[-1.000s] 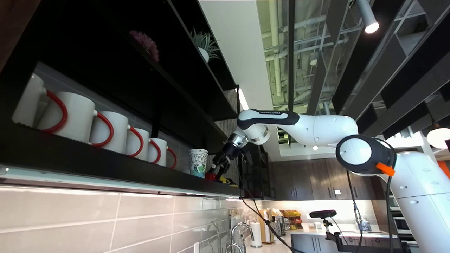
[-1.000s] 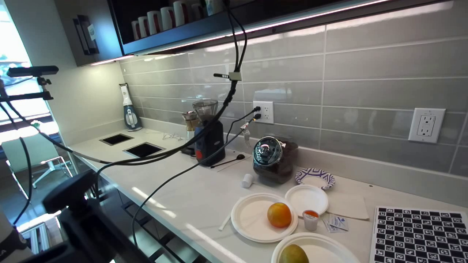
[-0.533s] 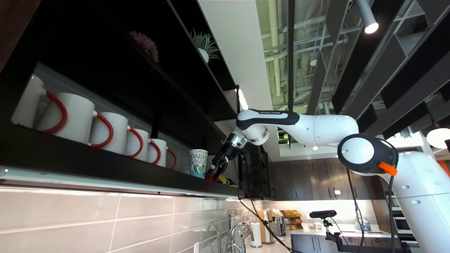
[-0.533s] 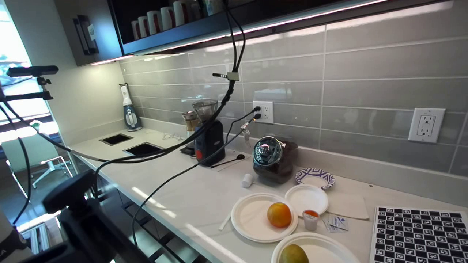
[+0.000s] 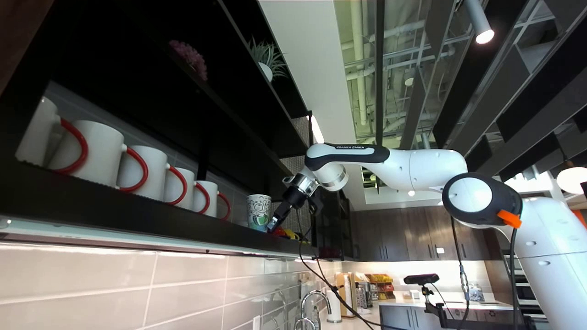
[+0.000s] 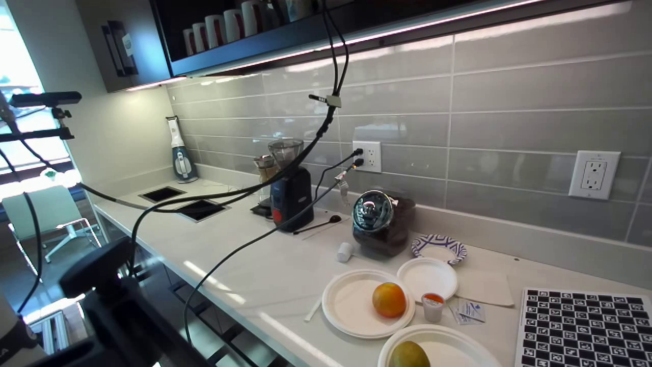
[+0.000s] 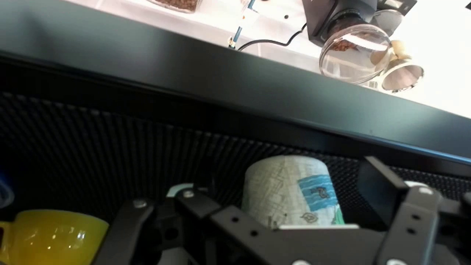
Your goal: Stack the cups together, then put them upside down
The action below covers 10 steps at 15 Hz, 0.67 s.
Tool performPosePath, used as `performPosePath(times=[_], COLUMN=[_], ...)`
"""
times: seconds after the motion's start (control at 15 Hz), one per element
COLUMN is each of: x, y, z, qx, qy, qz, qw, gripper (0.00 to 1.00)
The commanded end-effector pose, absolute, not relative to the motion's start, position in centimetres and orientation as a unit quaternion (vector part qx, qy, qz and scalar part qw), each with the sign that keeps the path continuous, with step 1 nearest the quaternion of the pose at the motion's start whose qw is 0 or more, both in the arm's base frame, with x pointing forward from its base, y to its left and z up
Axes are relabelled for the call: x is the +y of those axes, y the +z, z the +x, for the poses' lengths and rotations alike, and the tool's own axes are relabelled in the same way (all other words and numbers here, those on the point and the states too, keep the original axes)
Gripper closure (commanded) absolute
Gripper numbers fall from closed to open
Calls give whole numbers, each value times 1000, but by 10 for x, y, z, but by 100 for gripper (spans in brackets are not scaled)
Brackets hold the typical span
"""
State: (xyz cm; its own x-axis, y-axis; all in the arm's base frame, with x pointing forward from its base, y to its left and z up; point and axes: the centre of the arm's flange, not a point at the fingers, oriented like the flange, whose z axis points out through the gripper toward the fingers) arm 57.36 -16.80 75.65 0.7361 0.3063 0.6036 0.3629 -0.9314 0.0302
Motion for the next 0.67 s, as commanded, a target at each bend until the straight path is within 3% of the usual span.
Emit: performPosePath(times=[0.0, 0.6], x=[-165, -166], y=[752, 745], z=[562, 572], qx=[-210, -230], qy=[-342, -380], qz=[-916, -890], qw=[35, 98], gripper=[0, 0])
